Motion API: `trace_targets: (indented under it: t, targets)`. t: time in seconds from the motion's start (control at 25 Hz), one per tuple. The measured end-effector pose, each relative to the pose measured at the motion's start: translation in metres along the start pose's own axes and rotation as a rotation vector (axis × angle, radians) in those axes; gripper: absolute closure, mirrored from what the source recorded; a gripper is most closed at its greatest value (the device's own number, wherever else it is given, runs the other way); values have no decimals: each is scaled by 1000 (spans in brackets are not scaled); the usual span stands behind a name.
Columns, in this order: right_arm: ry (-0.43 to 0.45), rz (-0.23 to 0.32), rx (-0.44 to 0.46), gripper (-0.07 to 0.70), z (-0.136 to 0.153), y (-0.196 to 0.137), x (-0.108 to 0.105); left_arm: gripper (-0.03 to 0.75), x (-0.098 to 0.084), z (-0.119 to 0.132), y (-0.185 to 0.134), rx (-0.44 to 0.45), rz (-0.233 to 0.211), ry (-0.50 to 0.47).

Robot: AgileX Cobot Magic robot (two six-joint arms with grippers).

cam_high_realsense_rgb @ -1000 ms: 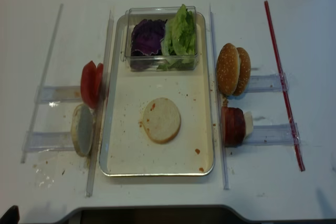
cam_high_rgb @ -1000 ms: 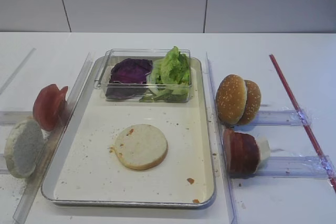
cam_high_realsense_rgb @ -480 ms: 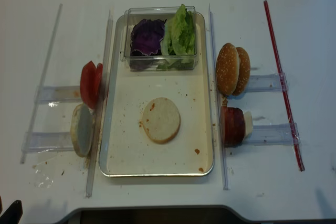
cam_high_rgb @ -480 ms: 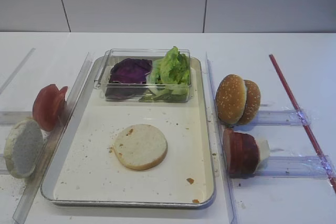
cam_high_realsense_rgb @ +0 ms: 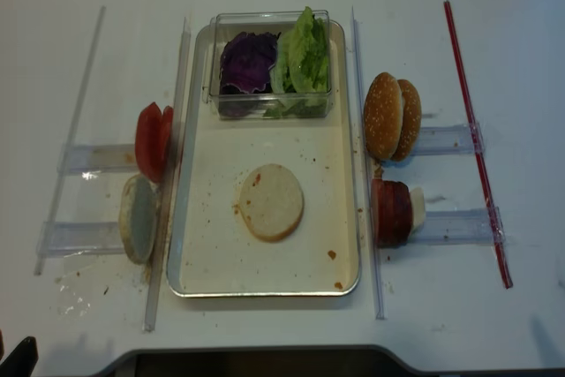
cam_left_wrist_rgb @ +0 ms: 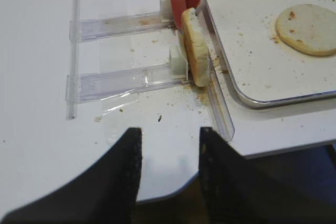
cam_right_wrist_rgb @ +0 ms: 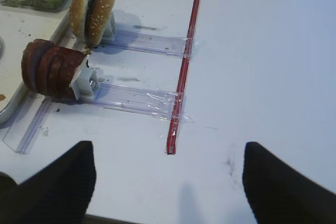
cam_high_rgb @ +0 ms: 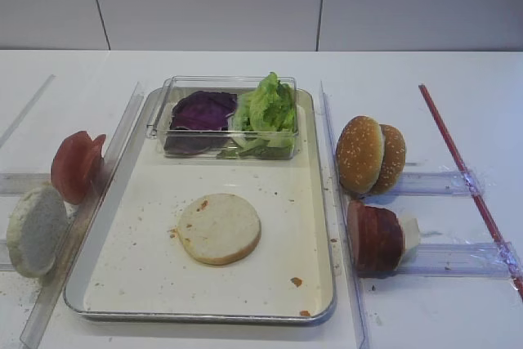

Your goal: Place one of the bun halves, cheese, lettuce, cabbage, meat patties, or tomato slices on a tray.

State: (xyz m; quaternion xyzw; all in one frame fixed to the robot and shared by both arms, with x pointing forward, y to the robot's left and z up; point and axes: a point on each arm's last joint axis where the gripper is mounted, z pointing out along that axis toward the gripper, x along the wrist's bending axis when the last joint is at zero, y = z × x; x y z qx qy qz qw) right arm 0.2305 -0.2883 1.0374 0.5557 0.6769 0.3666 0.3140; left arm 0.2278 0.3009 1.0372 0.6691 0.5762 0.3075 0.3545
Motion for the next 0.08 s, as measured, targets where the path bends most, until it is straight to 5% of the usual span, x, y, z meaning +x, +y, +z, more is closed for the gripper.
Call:
trace_targets:
  t: [0.08]
  targets:
    - [1, 1, 0, 49, 0, 0, 0, 461, 0, 0, 0, 0, 0, 0]
